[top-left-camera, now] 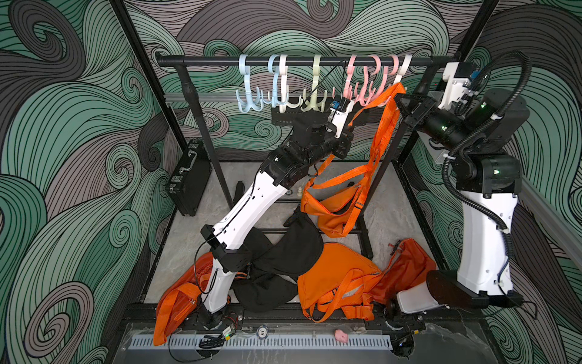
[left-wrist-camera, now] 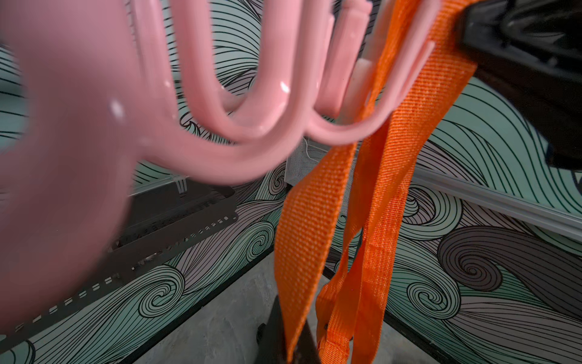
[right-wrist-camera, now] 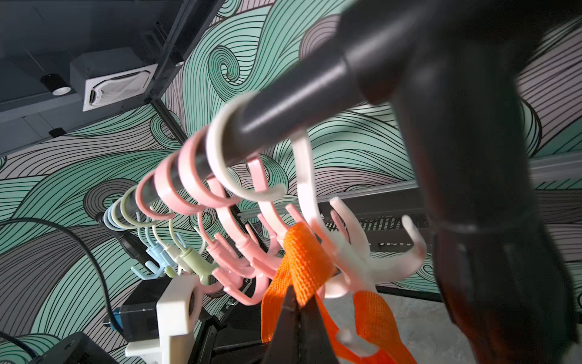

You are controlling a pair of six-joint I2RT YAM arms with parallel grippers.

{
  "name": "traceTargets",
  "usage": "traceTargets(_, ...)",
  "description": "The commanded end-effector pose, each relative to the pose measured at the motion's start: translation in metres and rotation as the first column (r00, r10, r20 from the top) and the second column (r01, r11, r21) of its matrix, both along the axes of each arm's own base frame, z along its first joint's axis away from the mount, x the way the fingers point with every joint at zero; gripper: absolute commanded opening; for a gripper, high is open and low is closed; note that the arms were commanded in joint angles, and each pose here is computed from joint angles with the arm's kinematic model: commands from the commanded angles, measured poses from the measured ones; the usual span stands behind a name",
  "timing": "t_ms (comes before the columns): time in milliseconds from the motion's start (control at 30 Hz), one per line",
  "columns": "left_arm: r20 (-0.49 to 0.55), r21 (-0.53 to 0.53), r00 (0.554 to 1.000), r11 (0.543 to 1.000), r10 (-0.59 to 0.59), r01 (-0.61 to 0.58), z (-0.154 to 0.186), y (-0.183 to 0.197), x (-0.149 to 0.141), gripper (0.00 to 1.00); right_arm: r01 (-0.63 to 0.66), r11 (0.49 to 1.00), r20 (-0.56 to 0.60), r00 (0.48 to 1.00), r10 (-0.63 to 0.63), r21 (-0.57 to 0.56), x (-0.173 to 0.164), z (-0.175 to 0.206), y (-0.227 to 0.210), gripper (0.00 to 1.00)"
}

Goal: Hang the bag on a hook
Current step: Hang the bag on the hook.

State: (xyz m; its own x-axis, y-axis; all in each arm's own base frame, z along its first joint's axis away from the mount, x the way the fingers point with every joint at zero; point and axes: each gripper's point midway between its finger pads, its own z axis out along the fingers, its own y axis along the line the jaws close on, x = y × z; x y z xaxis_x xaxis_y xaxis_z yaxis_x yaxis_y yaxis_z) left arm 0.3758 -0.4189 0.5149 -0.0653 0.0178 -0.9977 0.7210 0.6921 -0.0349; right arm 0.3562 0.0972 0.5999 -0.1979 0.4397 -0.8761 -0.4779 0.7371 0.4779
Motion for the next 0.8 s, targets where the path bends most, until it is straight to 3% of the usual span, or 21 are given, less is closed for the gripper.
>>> traceTargets(0,-0.006,0.012,1.0,1.0,0.006,-0.006,-0.004,0.001,-0.001,0.0,0.003,0.999,0.037,0.999,-0.005,0.042,-0.01,-0.002,0.0,0.0)
traceTargets(200,-0.005,0.02,1.0,1.0,-0.008,0.008,-0.009,-0.009,-0.004,0.0,-0.024,0.999,0.023,0.999,0.023,0.023,-0.022,-0.02,0.01,0.0)
traceTargets(367,-0.029,0.036,0.999,0.999,-0.03,0.031,-0.023,-0.021,-0.004,0.0,0.008,1.0,-0.048,0.999,-0.008,0.008,-0.004,-0.049,0.006,0.0)
traceTargets(533,-0.059,0.06,0.997,0.997,-0.052,0.056,-0.04,-0.032,-0.003,0.0,0.014,1.0,-0.082,0.997,-0.013,0.002,0.005,-0.051,0.004,0.0)
traceTargets(667,-0.083,0.09,0.995,0.994,-0.059,0.066,-0.054,-0.037,-0.003,0.2,0.125,0.992,-0.153,0.98,-0.125,-0.006,0.014,-0.072,-0.021,0.0)
traceTargets(767,-0.081,0.109,0.995,0.992,-0.058,0.067,-0.056,-0.035,-0.004,0.46,0.192,0.981,-0.202,0.961,-0.186,0.009,0.02,-0.087,-0.037,0.0)
